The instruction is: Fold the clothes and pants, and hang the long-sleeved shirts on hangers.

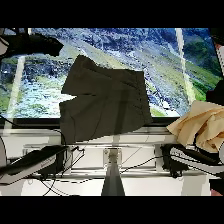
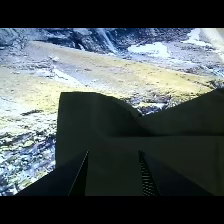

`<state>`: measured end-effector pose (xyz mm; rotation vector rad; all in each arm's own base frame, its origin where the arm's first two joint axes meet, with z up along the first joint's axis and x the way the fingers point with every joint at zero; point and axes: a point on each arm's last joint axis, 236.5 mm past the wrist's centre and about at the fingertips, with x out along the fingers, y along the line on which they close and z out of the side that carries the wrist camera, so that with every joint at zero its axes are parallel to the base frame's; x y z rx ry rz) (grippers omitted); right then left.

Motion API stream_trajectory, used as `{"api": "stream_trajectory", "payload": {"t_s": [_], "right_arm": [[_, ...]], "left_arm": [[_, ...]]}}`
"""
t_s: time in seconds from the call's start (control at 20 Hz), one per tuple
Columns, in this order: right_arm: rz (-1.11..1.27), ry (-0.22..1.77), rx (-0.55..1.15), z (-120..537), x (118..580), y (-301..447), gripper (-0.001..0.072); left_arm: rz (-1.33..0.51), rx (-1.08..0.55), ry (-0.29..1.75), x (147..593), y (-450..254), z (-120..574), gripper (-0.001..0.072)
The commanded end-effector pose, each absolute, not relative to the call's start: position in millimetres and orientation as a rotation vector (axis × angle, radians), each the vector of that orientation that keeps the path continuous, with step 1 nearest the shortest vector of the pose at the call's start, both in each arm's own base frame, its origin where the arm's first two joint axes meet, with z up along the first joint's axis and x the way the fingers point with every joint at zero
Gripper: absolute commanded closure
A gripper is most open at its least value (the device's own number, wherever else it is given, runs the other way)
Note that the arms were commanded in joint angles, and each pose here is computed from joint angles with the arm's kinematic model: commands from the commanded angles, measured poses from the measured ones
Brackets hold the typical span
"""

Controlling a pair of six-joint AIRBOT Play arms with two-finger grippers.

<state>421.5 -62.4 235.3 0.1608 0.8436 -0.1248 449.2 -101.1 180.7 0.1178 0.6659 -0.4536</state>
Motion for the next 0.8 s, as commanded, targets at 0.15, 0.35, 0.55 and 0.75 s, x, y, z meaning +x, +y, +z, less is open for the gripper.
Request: {"api": "stream_trajectory", "payload": {"t_s": [0.15,0.35,0.55,0.75], "right_arm": [[-0.124,0.844,0.161,235,422,-62,0.0687],[-0.124,0.844,0.161,235,422,-62,0.0687],[-0.124,0.835,0.163,237,423,-62,0.0687],[-0.110,0.704,0.173,259,445,-61,0.0687]], "left_arm": [[-0.452,0.118,0.664,449,-101,181,0.0357],[-0.452,0.118,0.664,449,-101,181,0.0357],[-0.452,0.118,0.664,449,-101,181,0.0357],[-0.452,0.118,0.664,449,-101,181,0.0357]]}}
